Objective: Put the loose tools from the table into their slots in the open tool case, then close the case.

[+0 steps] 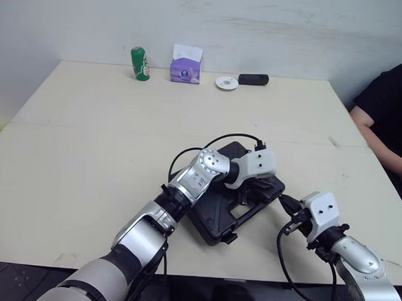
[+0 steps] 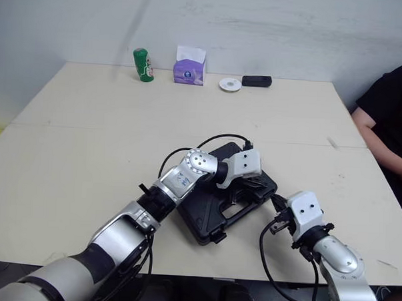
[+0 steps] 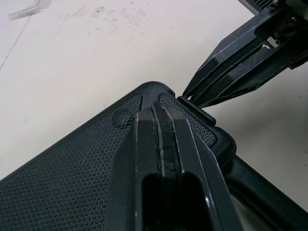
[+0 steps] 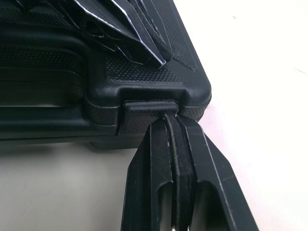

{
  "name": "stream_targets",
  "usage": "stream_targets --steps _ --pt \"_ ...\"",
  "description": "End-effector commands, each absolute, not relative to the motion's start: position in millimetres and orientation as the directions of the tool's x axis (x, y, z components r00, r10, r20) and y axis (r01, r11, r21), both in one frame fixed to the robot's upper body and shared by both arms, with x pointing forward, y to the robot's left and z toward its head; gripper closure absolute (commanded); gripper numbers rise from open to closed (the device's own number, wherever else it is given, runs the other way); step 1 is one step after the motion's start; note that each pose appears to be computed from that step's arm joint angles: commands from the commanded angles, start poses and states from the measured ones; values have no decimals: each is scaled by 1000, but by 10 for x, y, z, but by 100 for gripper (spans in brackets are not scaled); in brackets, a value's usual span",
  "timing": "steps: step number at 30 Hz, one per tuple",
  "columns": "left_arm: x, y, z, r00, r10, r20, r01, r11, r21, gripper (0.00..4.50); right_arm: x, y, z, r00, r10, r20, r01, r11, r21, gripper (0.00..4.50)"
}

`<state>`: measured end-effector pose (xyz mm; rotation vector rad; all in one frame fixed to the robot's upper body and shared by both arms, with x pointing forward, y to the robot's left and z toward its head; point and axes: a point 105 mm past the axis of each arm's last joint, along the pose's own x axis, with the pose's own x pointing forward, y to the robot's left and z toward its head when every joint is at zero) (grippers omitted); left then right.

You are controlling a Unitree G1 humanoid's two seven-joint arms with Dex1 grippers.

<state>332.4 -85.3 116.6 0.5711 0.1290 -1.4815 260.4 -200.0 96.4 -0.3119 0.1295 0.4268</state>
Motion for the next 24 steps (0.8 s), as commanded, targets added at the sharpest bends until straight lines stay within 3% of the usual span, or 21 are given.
stream_targets --steps 1,15,24 --pt "3128 -422 85 42 -683 -729 998 -8 65 450 2640 -1846 1122 878 460 -133 -479 834 -273 444" --pt "3157 -327 40 49 -663 -747 999 17 51 450 2681 -1624 1199 836 526 -154 -548 812 -202 444" --pt "3190 -296 55 63 -669 -741 998 33 54 450 2644 -1666 1228 849 505 -155 -528 816 -235 444"
